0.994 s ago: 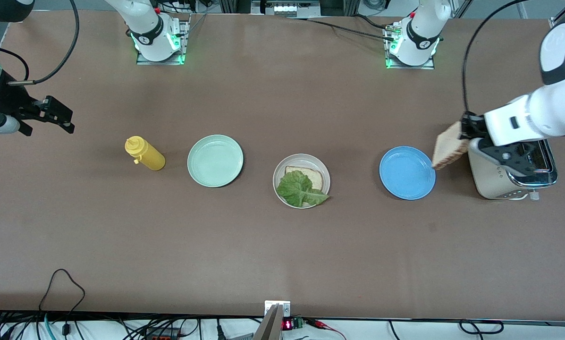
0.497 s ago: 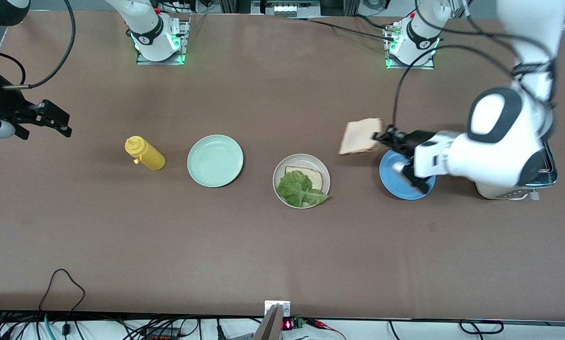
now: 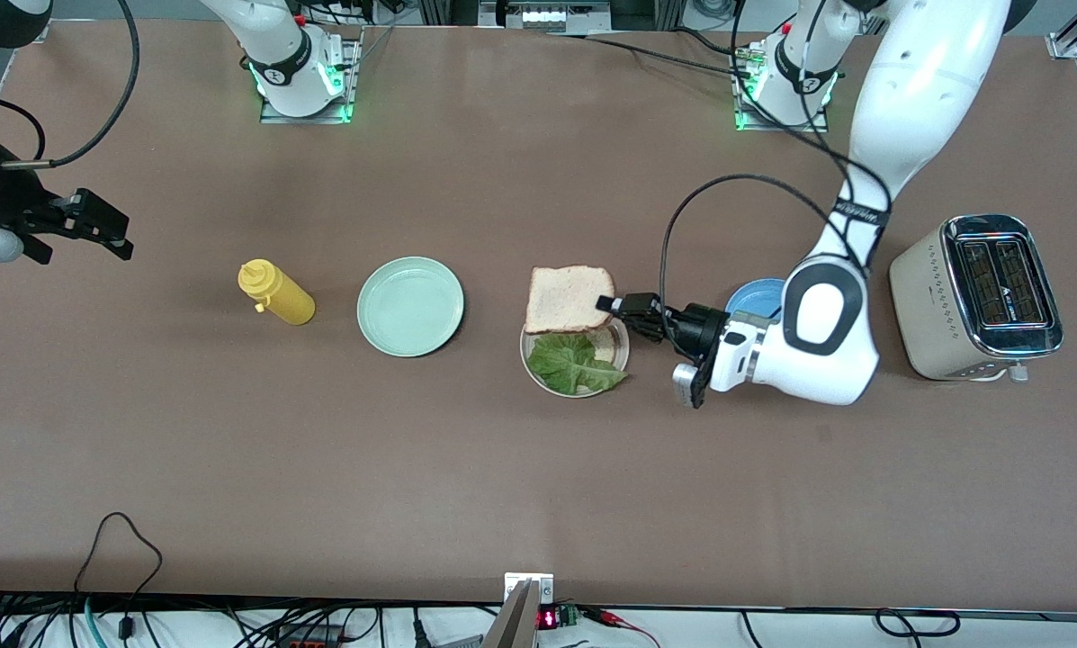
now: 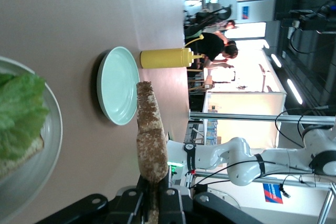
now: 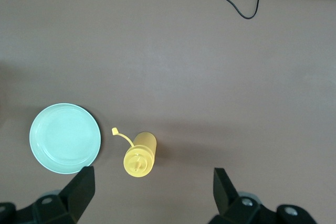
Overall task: Make sandwich in beige plate with both arms
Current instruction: 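Carry the bread slice over the lettuce on the beige plate with the left gripper, then lower the bread onto the lettuce and open the left gripper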
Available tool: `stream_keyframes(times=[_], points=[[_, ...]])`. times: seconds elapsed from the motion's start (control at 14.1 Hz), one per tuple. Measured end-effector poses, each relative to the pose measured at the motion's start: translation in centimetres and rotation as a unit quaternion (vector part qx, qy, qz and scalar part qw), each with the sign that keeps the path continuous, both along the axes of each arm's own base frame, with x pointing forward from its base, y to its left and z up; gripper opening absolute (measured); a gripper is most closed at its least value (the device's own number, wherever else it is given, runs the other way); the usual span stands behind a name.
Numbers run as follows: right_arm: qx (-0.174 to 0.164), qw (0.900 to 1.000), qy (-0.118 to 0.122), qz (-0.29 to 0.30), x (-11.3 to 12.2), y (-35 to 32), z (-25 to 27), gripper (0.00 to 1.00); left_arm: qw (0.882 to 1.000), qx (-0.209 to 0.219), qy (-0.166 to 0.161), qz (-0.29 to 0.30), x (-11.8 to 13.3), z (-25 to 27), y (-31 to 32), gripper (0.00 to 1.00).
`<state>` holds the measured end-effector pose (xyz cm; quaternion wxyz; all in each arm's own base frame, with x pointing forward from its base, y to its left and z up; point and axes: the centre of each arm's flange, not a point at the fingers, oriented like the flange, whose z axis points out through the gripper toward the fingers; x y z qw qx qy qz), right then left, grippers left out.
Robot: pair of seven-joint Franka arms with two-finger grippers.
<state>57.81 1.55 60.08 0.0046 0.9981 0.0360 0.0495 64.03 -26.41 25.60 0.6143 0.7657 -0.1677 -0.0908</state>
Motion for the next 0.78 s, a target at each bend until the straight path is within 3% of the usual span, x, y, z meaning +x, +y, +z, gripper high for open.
stream_keyframes(times=[0.43, 0.78], points=[[0.000, 1.000, 0.000, 0.000, 0.0, 0.0, 0.0, 1.00, 0.997, -0.031, -0.076, -0.004, -0.6, -8.3, 1.2, 0.09], [0.000, 1.000, 0.000, 0.002, 0.0, 0.2, 0.0, 1.00, 0.992, -0.040, -0.117, -0.004, -1.2, -12.4, 1.6, 0.09]])
